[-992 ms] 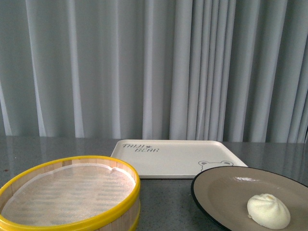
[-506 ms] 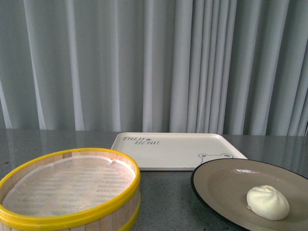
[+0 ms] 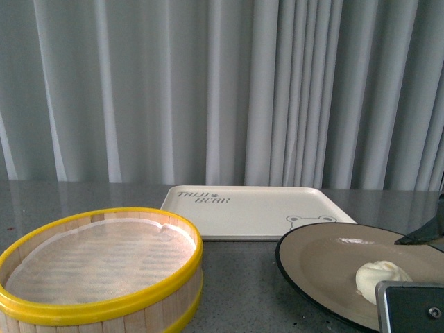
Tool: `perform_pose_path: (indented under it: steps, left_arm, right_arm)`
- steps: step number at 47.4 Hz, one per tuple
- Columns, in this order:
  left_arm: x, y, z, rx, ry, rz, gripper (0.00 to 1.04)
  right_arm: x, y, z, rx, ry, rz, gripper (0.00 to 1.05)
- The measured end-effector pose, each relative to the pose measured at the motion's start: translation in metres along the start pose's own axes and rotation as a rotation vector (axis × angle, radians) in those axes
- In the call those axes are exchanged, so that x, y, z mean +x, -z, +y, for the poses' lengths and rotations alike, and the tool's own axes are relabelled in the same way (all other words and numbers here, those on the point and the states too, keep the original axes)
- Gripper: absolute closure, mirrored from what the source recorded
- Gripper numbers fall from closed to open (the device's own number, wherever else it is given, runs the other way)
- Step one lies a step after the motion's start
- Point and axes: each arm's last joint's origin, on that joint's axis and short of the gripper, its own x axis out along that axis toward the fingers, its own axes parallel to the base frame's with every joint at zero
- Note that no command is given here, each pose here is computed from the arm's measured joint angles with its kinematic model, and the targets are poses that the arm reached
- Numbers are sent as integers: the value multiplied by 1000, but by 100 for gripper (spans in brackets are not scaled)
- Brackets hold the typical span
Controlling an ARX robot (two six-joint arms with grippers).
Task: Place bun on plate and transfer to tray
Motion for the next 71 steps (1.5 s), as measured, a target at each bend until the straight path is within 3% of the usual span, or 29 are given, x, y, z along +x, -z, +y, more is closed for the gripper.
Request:
perform_pose_path:
  steps: [28, 32, 49, 53, 71]
  left_arm:
    - [0, 0, 0, 0, 0, 0, 7]
    - [0, 0, 0, 0, 0, 0, 7]
    - [0, 0, 0, 0, 0, 0, 7]
    - [0, 0, 0, 0, 0, 0, 7]
    - [0, 0, 0, 0, 0, 0, 7]
  right_arm:
    - [20, -10, 4, -4, -5, -44, 10]
    - [21, -12, 4, 12, -5, -49, 28]
    - [15, -9, 23, 49, -60, -32, 86]
    - [8, -7, 23, 27, -25, -31, 101]
    - [-10, -7, 14, -157, 164, -18, 102]
